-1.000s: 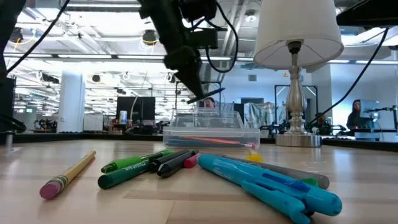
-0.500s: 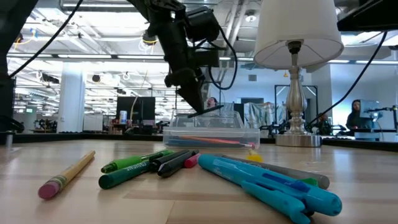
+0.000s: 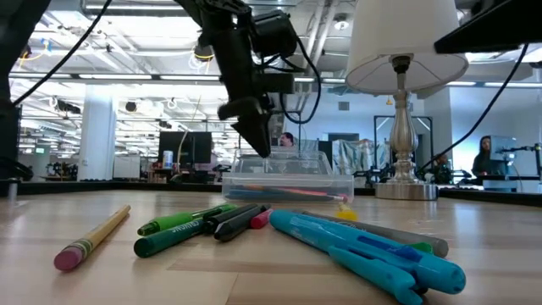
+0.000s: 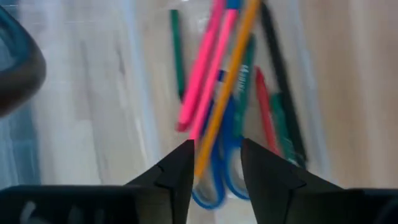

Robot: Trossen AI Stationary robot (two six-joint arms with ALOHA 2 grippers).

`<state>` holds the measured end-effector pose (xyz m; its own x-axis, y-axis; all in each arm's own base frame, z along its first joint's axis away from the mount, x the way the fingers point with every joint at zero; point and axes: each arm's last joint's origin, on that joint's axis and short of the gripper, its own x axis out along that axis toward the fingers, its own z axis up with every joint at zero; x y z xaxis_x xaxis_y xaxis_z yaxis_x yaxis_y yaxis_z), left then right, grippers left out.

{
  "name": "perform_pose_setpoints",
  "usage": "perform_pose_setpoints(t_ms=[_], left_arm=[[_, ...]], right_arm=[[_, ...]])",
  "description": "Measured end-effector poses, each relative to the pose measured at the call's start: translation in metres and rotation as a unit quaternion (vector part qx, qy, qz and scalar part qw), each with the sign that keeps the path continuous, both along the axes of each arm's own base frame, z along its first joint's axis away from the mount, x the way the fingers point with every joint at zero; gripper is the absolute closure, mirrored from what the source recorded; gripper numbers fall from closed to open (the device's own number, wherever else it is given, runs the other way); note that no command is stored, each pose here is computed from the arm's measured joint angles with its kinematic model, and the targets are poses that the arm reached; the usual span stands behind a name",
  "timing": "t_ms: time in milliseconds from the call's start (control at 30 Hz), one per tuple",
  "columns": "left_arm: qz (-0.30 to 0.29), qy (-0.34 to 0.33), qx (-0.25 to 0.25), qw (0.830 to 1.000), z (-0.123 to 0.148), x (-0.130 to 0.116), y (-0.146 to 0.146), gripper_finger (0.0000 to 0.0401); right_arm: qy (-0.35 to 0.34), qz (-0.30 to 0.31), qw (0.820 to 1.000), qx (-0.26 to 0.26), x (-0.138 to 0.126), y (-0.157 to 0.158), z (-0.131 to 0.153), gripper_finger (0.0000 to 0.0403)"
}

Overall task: Pick & place school supplies into a supply box
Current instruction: Put the yellow pen into the supply box

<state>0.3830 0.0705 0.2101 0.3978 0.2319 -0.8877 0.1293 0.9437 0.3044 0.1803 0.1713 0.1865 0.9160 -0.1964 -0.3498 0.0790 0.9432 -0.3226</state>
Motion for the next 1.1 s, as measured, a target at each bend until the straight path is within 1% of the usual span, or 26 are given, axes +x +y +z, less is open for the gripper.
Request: perform_pose_setpoints(t_ms=[67, 167, 233, 333, 400, 533, 667, 767, 900, 1100], left_arm=[[-0.008, 0.007, -0.016, 1.000, 0.008, -0.006, -0.007, 0.0270], [-0.018, 0.002, -0.059, 0.998, 0.025, -0.016, -0.021, 0.0269], [-0.029, -0.005, -0.080, 0.996, 0.036, -0.022, -0.035, 0.0270], [-0.058, -0.031, -0.085, 0.994, 0.053, -0.033, -0.061, 0.0271], [-0.074, -0.041, -0.077, 0.993, 0.060, -0.042, -0.079, 0.0271], [-0.084, -0.067, -0.060, 0.992, 0.075, -0.066, -0.110, 0.0271], [-0.074, -0.097, -0.040, 0.992, 0.083, -0.094, -0.137, 0.0271], [-0.054, -0.126, -0.025, 0.990, 0.087, -0.116, -0.153, 0.0271], [-0.024, -0.146, -0.022, 0.989, 0.083, -0.142, -0.170, 0.0271], [0.017, -0.173, -0.026, 0.984, 0.071, -0.170, -0.188, 0.0272]], right_arm=[[0.012, 0.000, 1.000, 0.015, 0.007, -0.007, -0.001, 0.0285], [0.044, 0.025, 0.998, 0.043, 0.020, -0.017, -0.003, 0.0285], [0.058, 0.051, 0.996, 0.053, 0.029, -0.023, -0.004, 0.0285], [0.064, 0.104, 0.992, 0.043, 0.042, -0.029, -0.005, 0.0285], [0.067, 0.130, 0.989, 0.037, 0.051, -0.034, -0.008, 0.0285], [0.086, 0.146, 0.985, 0.035, 0.065, -0.047, -0.018, 0.0285], [0.115, 0.163, 0.979, 0.043, 0.080, -0.060, -0.028, 0.0285], [0.130, 0.184, 0.974, 0.021, 0.092, -0.063, -0.031, 0.0285], [0.174, 0.197, 0.964, -0.029, 0.104, -0.069, -0.032, 0.0285], [0.257, 0.216, 0.941, -0.036, 0.122, -0.079, -0.029, 0.0285]])
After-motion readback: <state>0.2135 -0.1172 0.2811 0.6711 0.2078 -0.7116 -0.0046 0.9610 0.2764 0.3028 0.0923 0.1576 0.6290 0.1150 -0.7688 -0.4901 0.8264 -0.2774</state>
